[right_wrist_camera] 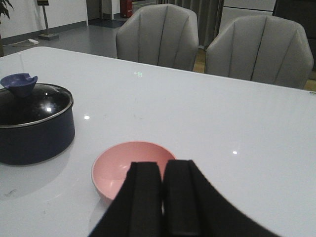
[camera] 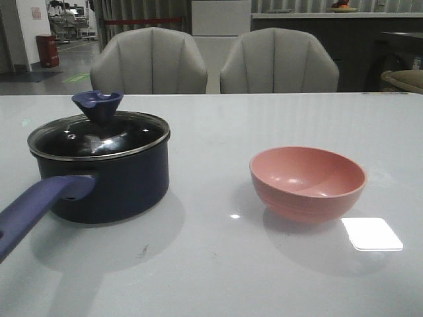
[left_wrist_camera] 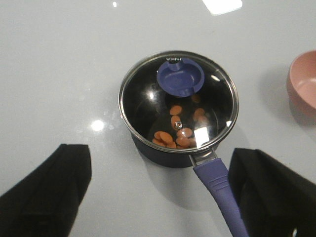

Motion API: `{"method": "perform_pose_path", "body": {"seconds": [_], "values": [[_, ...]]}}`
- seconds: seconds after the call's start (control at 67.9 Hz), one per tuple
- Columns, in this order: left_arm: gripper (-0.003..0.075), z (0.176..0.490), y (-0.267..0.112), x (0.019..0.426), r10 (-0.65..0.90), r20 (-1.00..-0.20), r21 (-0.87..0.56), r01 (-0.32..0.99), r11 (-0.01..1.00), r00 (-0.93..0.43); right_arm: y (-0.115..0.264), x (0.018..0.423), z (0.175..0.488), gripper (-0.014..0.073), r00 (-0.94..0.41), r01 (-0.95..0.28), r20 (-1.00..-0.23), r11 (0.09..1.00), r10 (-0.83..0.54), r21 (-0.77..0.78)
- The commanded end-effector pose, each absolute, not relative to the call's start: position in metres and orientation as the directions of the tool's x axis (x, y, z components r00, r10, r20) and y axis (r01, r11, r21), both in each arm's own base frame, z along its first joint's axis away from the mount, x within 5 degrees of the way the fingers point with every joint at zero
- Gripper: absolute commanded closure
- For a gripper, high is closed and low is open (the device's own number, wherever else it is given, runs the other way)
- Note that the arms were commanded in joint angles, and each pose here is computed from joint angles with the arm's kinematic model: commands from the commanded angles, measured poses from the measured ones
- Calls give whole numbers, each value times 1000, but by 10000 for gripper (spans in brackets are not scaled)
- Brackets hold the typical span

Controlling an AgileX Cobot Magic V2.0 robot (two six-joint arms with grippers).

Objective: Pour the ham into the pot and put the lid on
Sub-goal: 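Release the lid knob and raise the left gripper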

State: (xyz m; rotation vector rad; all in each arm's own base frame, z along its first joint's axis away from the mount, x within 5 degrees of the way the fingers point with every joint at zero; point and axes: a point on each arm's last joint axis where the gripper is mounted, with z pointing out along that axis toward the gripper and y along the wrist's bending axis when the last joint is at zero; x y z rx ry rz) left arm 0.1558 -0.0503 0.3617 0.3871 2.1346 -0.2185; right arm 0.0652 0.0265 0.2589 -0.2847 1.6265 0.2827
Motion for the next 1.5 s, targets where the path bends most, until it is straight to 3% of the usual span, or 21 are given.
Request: {"method": "perform_pose_path", "body": {"seconds": [0.0, 0.353, 0.442, 0.56, 0.692, 0.751, 1.34, 1.488], "values": [[116, 369, -43, 130, 94, -939, -26, 340, 940, -331, 24, 66, 274, 433, 10, -320, -1000, 947, 16, 12], [118, 310, -22, 61, -15, -998, -32, 315, 949, -58, 24, 66, 274, 433, 10, -320, -1000, 947, 16, 12], [155, 302, -19, 51, -34, -999, -31, 311, 950, 5, 24, 66, 274, 433, 10, -320, -1000, 947, 16, 12], [302, 296, -16, 43, -52, -997, -29, 308, 951, 65, 24, 66, 274, 433, 10, -320, -1000, 947, 16, 12], [548, 295, -16, 42, -52, -996, -29, 309, 951, 69, 24, 66, 274, 433, 10, -320, -1000, 947, 16, 12], [619, 294, -16, 42, -49, -997, -29, 310, 950, 58, 24, 66, 274, 433, 10, -320, -1000, 947, 16, 12], [600, 294, -16, 42, -38, -998, -20, 309, 951, 52, 24, 66, 274, 433, 10, -320, -1000, 947, 16, 12], [600, 275, -14, 50, -10, -996, 11, 247, 969, 85, 24, 66, 274, 433, 10, -320, -1000, 947, 16, 12]]}}
